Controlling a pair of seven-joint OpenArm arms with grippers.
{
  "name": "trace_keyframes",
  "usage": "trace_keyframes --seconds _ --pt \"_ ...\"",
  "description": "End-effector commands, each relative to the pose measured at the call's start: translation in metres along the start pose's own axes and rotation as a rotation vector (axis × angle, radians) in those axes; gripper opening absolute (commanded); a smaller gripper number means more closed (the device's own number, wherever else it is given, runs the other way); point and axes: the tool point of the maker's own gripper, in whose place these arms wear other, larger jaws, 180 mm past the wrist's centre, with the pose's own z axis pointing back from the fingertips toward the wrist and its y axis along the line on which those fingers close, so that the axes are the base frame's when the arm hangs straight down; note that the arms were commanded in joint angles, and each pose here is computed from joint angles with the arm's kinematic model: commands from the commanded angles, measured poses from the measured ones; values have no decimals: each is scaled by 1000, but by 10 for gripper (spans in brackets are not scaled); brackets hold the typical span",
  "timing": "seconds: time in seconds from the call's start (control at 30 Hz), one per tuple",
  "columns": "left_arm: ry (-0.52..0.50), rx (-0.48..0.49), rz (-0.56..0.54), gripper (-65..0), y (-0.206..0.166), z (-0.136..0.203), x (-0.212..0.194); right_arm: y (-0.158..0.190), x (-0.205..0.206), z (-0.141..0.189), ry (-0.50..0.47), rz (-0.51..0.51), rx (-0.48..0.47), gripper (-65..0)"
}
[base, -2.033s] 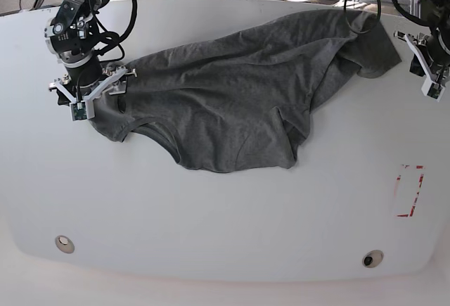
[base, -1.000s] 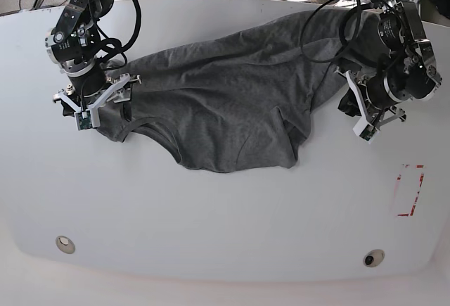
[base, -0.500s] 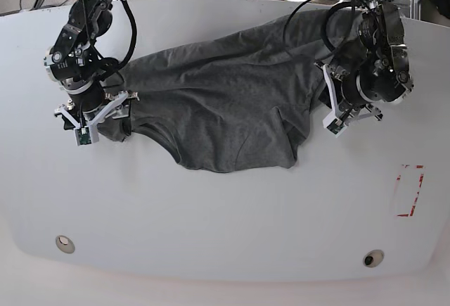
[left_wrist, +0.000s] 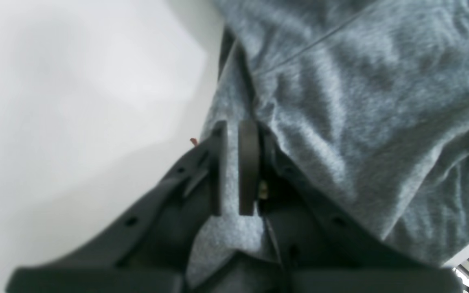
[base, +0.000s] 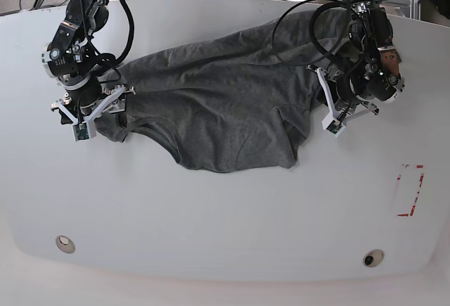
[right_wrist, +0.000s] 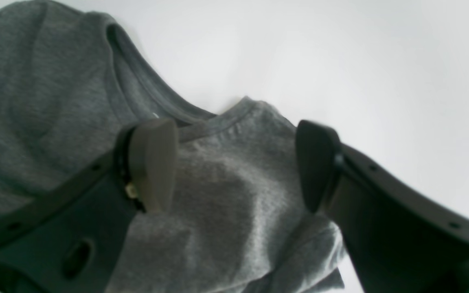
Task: Fold the T-shirt properly
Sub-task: 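Move the left gripper over the shirt toward the right gripper, then lower the open left gripper onto the shirt body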
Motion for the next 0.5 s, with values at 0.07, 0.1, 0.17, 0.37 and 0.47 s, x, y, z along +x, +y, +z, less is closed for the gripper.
trace_keyframes --seconds 0.07,0.1,0.17,0.37,0.47 --pt "-46 -29 -16 -512 -12 -3 19 -12 19 -21 -31 -26 10 -222" --pt "-48 -35 -19 -503 -14 -4 20 -13 20 -25 -27 -31 15 -222" --pt "-52 -49 -28 -487 -19 -6 22 -15 22 -34 -19 -40 26 -222" --pt "-63 -120 -108 -417 -53 -13 33 -11 36 -64 10 -47 84 -221" --pt "-61 -135 -125 -409 -61 -15 34 -8 42 -69 9 -39 98 -219"
